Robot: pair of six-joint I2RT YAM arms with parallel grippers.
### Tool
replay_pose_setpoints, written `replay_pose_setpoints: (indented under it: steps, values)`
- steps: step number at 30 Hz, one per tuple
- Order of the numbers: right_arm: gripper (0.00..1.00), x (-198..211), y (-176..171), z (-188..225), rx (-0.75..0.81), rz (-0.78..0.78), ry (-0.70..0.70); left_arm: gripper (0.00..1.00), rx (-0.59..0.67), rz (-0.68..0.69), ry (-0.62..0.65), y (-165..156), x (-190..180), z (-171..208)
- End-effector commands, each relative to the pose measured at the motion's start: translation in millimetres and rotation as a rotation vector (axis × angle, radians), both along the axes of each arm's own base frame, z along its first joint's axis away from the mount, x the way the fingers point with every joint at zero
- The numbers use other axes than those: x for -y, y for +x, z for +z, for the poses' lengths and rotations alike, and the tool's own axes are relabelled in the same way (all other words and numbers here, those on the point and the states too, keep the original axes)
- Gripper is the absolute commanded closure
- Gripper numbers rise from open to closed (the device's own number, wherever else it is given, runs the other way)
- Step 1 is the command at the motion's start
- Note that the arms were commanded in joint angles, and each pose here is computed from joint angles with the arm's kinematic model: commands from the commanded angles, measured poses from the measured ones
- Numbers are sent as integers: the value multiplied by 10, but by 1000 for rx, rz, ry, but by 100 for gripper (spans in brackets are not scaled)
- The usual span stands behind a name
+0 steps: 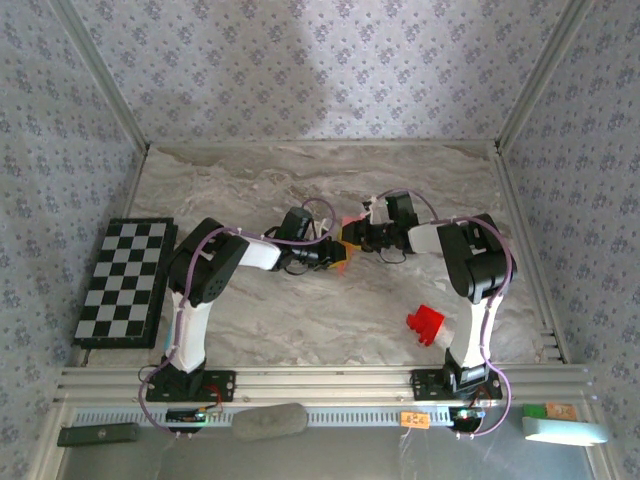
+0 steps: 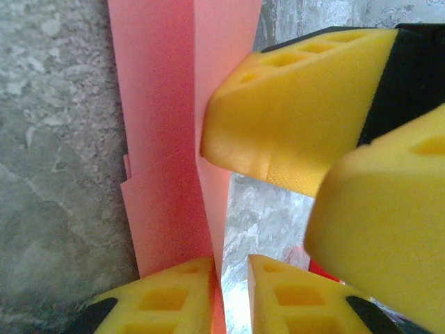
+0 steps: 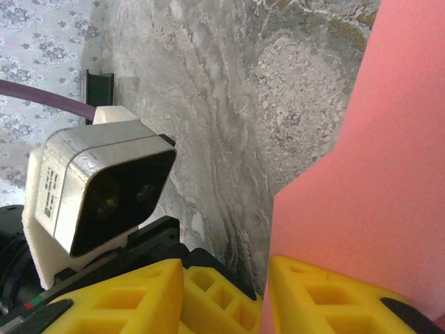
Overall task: Fold a paper plane with a square sheet of paper (pick it up from the middle)
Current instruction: Fold the wing for the fifth time at the center of the table.
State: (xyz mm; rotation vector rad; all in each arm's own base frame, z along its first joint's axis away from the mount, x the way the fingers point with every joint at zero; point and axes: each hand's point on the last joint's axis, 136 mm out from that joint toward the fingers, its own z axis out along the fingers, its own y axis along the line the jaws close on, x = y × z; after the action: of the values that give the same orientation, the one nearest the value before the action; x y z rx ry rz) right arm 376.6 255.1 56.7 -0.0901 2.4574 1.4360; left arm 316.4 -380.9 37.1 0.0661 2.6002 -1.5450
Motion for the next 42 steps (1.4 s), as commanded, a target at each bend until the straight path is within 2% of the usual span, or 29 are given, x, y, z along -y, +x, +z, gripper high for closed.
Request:
replay_pose_setpoints:
  steps: [1, 10, 16, 22, 31, 42]
  values:
    - [62, -32, 53, -31, -14, -11, -16, 83, -21, 12, 59, -32, -101, -244]
    - [63, 104, 89, 163, 24, -42, -17, 94, -36, 16, 57, -30, -112, -242]
    - [60, 283, 45, 261, 62, -65, -30, 97, -61, 21, 38, -10, -123, -203]
    - [60, 250, -23, 115, 28, -44, -57, 97, -71, 15, 20, 2, -98, -156]
    - [63, 99, 60, 3, 10, -31, -99, 97, -72, 15, 23, -5, -100, -164]
    - [64, 111, 171, -170, -28, -82, -184, 91, -64, 12, 19, -5, -100, -114]
